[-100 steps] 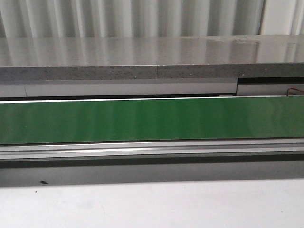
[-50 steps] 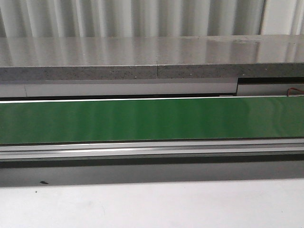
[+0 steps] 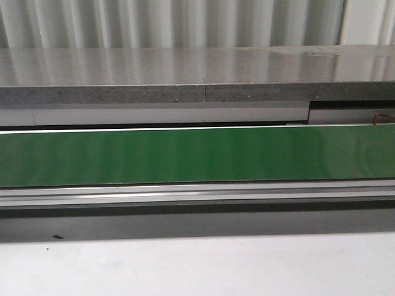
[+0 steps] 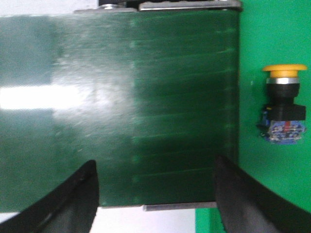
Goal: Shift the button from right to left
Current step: 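Lower the right gripper and grasp the yellow-capped button's base, then lift the button and place it on the green conveyor belt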
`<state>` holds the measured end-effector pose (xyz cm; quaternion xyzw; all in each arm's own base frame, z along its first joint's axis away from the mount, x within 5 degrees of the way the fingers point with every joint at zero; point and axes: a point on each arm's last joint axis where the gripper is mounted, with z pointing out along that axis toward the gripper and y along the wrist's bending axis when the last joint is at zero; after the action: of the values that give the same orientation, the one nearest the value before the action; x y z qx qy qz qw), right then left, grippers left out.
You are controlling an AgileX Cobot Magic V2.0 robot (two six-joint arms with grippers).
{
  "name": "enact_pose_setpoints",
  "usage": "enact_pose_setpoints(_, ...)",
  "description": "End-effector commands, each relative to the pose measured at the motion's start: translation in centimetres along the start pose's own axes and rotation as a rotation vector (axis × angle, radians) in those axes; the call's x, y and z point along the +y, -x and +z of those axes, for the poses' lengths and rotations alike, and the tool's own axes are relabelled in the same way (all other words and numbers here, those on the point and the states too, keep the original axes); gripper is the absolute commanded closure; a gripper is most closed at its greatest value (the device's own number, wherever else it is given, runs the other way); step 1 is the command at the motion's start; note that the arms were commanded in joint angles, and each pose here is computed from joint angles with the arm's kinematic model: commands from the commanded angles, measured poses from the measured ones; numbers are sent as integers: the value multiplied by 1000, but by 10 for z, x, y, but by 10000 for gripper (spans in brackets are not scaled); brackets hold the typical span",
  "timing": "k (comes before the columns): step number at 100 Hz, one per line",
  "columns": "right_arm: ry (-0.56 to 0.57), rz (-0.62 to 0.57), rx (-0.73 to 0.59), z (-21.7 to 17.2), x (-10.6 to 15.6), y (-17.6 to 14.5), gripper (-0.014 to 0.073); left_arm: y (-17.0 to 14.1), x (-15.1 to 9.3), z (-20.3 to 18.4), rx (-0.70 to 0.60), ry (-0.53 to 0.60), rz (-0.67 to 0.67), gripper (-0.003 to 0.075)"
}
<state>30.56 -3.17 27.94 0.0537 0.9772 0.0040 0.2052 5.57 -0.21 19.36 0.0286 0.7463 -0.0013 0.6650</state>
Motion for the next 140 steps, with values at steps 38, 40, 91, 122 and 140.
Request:
enact_pose_setpoints(38, -130, 273, 9, 14, -107, 4, 88, -4, -1, 0, -71, -7, -12, 741)
enact_pose_setpoints(40, -132, 279, 17, 16, -110, 3, 88, -4, -1, 0, -71, -7, -12, 741)
enact_pose_setpoints(91, -83, 129, 113, 69, -127, 12, 88, -4, -1, 0, -71, -7, -12, 741)
enact_pose_setpoints(122, -70, 74, 125, 103, -117, 15, 88, -4, -1, 0, -71, -7, -12, 741)
enact_pose_setpoints(140, -66, 74, 147, 111, -118, 13, 218, -4, -1, 0, -71, -7, -12, 741)
